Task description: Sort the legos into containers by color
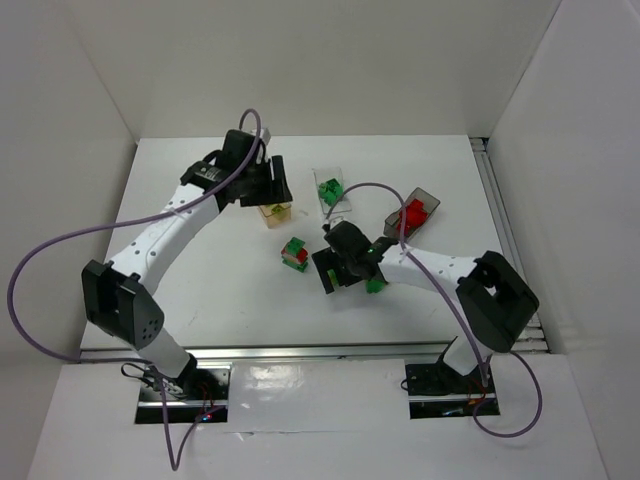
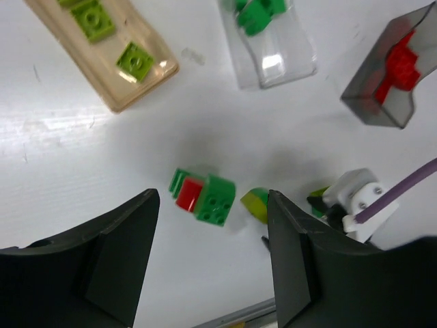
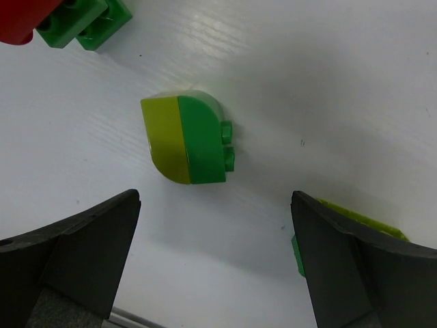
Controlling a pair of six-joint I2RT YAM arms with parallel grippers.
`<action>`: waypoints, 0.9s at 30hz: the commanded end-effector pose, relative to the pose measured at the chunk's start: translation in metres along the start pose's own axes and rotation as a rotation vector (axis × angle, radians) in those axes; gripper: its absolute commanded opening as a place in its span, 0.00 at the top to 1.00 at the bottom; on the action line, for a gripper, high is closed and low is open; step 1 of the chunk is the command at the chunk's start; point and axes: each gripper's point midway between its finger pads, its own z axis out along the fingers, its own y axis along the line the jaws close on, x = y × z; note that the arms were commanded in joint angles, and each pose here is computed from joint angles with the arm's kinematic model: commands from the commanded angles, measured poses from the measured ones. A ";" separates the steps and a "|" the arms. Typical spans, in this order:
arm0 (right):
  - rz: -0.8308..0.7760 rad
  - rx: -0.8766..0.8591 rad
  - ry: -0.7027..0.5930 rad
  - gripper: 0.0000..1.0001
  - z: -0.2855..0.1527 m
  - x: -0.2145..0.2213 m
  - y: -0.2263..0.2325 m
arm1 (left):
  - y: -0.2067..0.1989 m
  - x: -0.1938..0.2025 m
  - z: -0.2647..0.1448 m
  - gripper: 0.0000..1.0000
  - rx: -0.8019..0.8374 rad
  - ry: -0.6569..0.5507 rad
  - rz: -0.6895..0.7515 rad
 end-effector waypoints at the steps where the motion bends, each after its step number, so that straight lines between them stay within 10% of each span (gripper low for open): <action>1: -0.049 -0.030 -0.116 0.02 0.006 -0.034 0.010 | 0.016 0.028 -0.001 0.27 -0.022 0.066 0.016; 9: -0.051 -0.066 -0.123 0.23 0.036 -0.037 0.018 | 0.021 0.040 -0.013 0.28 0.023 0.095 -0.010; 17: -0.031 -0.078 -0.206 0.70 0.008 -0.050 0.017 | 0.019 0.043 -0.016 0.28 0.148 0.152 -0.052; 27: -0.021 -0.143 -0.446 0.71 -0.089 -0.062 0.003 | -0.075 0.072 -0.027 0.13 0.740 0.342 -0.015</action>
